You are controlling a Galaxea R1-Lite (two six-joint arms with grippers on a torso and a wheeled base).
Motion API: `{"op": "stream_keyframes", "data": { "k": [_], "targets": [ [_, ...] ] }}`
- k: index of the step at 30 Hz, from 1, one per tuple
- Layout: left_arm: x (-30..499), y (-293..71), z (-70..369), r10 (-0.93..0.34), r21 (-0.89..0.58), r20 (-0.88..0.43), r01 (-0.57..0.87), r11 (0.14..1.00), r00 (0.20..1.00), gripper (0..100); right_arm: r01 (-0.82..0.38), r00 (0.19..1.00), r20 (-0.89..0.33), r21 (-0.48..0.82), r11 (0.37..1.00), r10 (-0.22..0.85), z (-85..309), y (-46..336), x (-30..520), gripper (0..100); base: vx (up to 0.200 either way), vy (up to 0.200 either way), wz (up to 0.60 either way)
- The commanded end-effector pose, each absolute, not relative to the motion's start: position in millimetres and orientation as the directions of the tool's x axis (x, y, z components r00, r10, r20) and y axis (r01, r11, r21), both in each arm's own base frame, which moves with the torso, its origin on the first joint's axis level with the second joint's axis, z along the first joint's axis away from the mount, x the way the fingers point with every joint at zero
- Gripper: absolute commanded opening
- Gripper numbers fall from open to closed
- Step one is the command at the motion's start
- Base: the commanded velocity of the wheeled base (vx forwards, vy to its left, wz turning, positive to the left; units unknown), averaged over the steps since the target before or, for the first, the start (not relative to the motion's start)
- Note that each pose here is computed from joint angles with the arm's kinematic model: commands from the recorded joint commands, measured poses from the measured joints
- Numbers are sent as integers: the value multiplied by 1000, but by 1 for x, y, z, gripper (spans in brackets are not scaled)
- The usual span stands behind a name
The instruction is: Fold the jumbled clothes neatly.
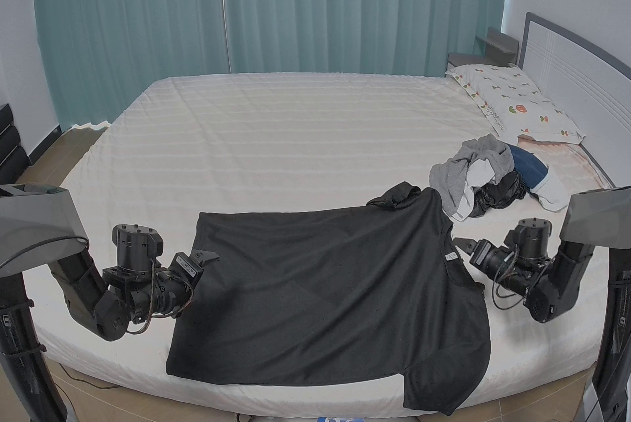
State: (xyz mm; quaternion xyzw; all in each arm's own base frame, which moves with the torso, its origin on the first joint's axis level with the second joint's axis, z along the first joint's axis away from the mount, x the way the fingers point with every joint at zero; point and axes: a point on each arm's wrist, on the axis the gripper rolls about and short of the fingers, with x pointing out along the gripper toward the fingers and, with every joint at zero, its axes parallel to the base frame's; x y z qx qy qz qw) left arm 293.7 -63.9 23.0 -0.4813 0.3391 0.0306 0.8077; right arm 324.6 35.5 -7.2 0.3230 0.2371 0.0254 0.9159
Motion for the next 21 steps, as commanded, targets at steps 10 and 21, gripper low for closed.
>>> {"op": "stream_keyframes", "data": {
  "k": [10, 21],
  "targets": [
    [237, -66, 20, -291, -706, -665, -453, 544, 688, 100, 240, 737, -557, 746, 621, 383, -13, 18, 228, 100, -200, 0, 0],
    [242, -57, 19, -263, -703, -667, -471, 533, 697, 100, 247, 721, -571, 741, 624, 392, -15, 20, 224, 100, -145, 0, 0]
  ]
}}
